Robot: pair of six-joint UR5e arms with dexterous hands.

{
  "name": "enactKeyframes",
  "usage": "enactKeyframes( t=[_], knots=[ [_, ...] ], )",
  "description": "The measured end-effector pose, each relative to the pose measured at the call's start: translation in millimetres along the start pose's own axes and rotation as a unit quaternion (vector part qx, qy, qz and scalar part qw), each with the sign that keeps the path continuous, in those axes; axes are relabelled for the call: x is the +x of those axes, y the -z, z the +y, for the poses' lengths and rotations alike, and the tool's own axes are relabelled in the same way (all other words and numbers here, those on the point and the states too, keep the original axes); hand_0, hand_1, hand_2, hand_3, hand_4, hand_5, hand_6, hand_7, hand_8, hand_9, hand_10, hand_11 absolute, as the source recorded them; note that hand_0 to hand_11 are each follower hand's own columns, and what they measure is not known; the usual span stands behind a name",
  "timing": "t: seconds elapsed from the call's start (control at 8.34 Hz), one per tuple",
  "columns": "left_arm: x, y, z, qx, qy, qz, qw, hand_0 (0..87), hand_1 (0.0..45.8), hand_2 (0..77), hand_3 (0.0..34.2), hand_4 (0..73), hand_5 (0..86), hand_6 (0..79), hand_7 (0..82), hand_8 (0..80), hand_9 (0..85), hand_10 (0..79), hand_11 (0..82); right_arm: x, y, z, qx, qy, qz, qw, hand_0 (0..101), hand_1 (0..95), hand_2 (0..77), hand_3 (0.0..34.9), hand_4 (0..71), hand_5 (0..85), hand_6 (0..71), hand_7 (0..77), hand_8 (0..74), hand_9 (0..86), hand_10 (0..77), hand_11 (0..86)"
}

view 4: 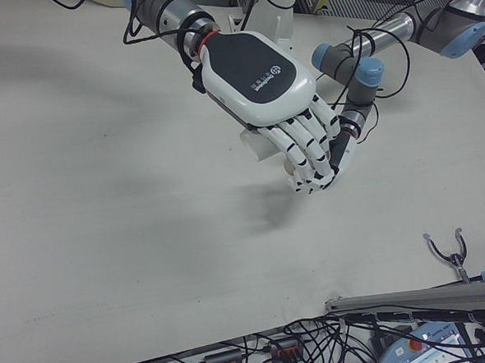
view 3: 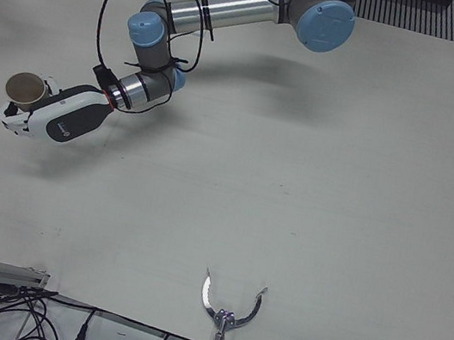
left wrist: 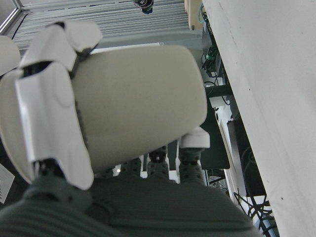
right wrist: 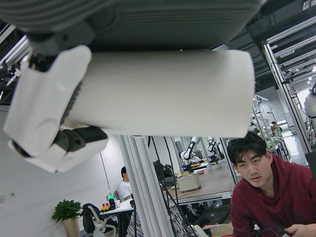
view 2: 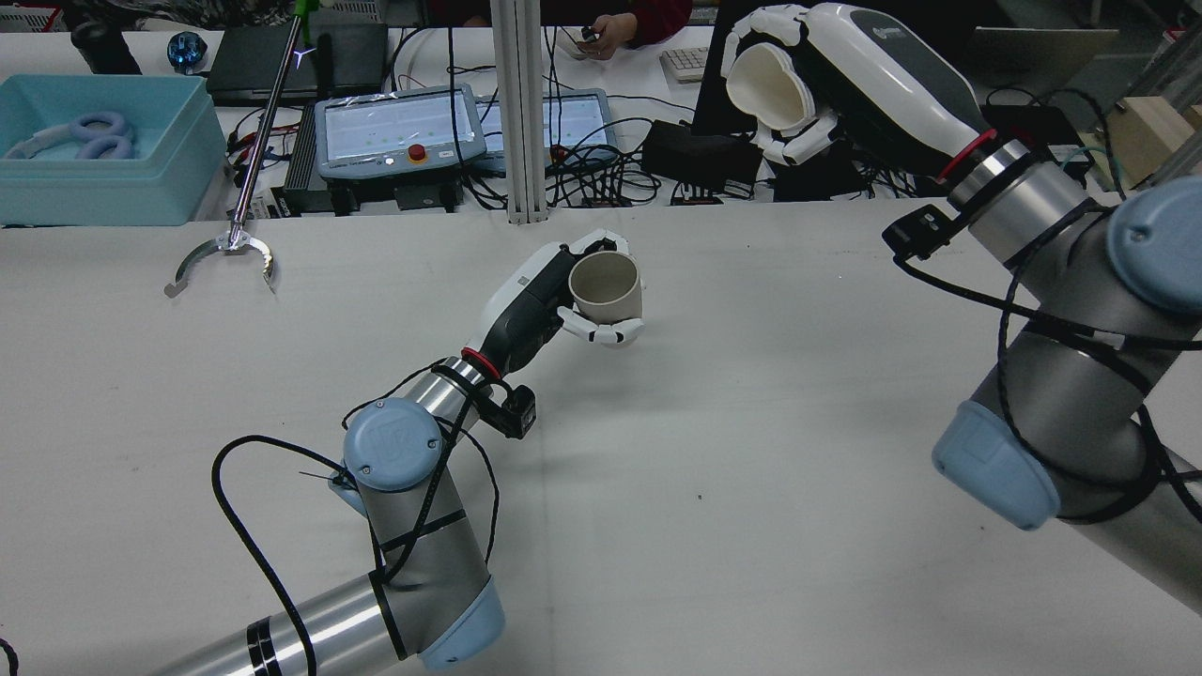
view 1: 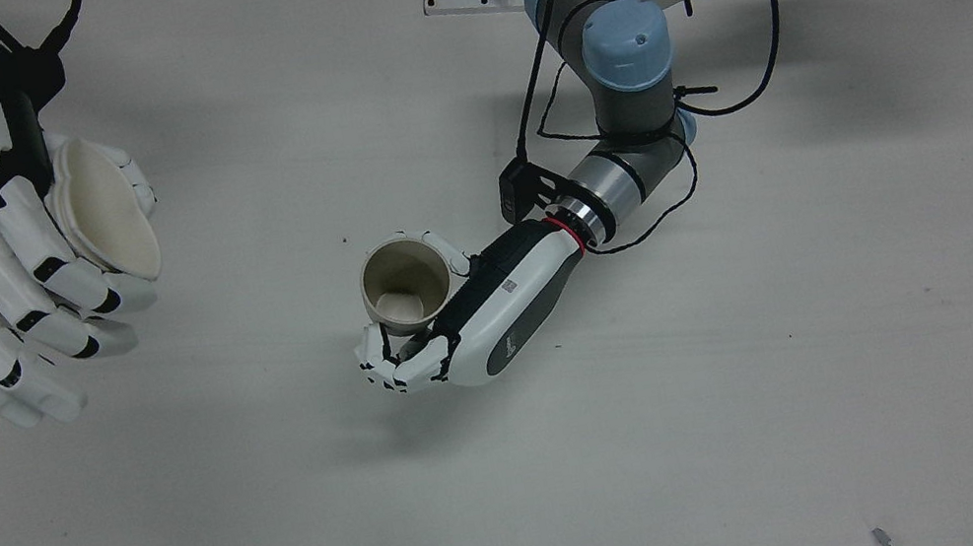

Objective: Pour water
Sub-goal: 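Tilt the white paper cup over the beige cup with the right hand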

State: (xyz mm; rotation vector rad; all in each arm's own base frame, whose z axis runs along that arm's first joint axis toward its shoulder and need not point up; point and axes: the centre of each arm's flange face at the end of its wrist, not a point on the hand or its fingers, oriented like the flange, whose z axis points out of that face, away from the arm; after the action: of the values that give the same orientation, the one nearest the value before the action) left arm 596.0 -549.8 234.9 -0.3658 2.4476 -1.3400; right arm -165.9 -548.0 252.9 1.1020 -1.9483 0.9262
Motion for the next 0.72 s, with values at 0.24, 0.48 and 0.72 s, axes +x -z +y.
enactKeyframes(
  t=[0.24, 0.48, 0.72],
  knots=[
    [6.0, -3.3, -0.1, 0.000, -0.002, 0.004, 1.0000, 55.6, 13.1, 37.6, 0.0, 19.1, 67.1, 36.5, 55.1, 33.3, 41.5, 35.5, 77.4, 12.4, 4.2, 0.9, -0.001, 0.003, 0.013, 0.9999, 48, 18.0, 58.4, 0.0, 18.0, 49.1, 34.9, 39.8, 17.5, 25.1, 15.3, 23.5],
    [16.0, -7.3, -1.8, 0.000, -0.005, 0.010, 0.9999, 55.1, 13.1, 37.6, 0.0, 19.1, 67.1, 36.5, 55.1, 33.3, 41.5, 35.5, 77.4, 21.3, 8.7, 11.7, -0.010, 0.003, 0.022, 0.9997, 48, 19.6, 57.8, 0.0, 18.5, 46.9, 34.4, 38.2, 17.5, 25.1, 15.3, 23.5],
    [26.7, -11.3, -3.8, -0.001, -0.008, 0.015, 0.9999, 55.5, 13.1, 37.6, 0.0, 19.1, 67.1, 36.5, 55.1, 33.3, 41.5, 35.5, 77.4, 33.8, 10.2, 20.9, -0.016, 0.007, 0.034, 0.9992, 48, 19.6, 57.8, 0.0, 17.5, 45.3, 34.4, 38.2, 17.5, 25.1, 15.3, 23.5]
  ],
)
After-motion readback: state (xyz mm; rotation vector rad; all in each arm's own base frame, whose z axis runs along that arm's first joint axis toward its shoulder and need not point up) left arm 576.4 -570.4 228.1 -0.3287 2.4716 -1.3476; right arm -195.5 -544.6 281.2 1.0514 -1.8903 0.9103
